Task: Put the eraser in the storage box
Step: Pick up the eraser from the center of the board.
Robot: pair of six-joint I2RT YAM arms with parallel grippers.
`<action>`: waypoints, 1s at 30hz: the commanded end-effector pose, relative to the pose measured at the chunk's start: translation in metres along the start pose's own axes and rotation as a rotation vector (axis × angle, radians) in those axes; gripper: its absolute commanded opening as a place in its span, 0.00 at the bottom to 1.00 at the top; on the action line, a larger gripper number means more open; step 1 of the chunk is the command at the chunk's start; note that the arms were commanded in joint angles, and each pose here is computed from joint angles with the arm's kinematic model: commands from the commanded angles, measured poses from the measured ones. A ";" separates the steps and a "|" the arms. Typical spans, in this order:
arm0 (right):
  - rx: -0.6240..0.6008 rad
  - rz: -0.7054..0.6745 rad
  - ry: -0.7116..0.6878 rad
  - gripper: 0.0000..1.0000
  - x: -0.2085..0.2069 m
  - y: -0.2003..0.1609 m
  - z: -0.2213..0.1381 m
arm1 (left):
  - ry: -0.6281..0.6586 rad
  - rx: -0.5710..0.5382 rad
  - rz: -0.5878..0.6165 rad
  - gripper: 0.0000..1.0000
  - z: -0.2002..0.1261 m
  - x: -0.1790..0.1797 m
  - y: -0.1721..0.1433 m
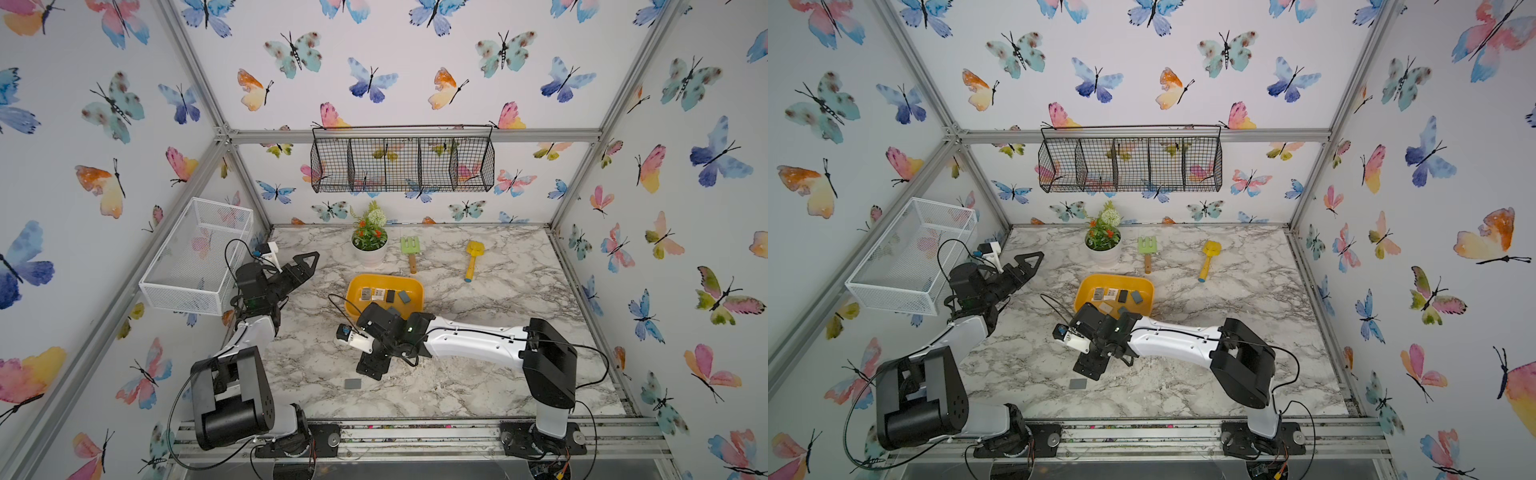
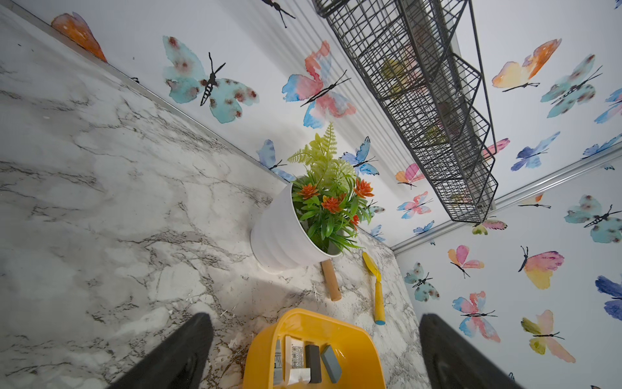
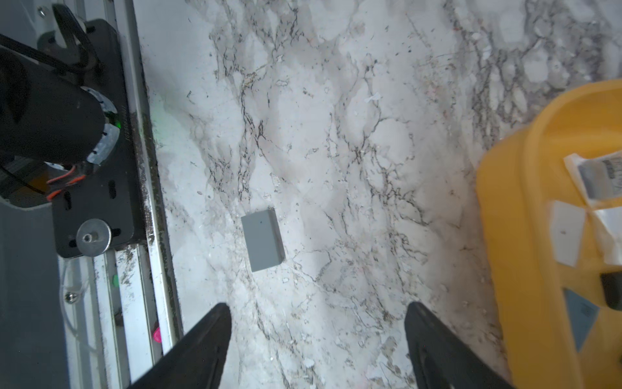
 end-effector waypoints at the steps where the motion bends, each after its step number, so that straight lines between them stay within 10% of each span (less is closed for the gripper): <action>1: 0.020 -0.017 -0.003 0.85 0.011 -0.005 0.021 | -0.002 -0.015 0.013 0.98 -0.003 -0.004 0.008; 30: 0.148 -0.092 0.036 0.74 0.027 -0.022 0.080 | 0.006 -0.043 0.018 0.98 -0.014 -0.004 0.012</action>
Point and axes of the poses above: each gripper's point midway between its finger pads, its own z axis out along the fingers, its own x axis along the line the jaws close on, y = z × x, the point moved 9 cm from there along -z, back along the fingers
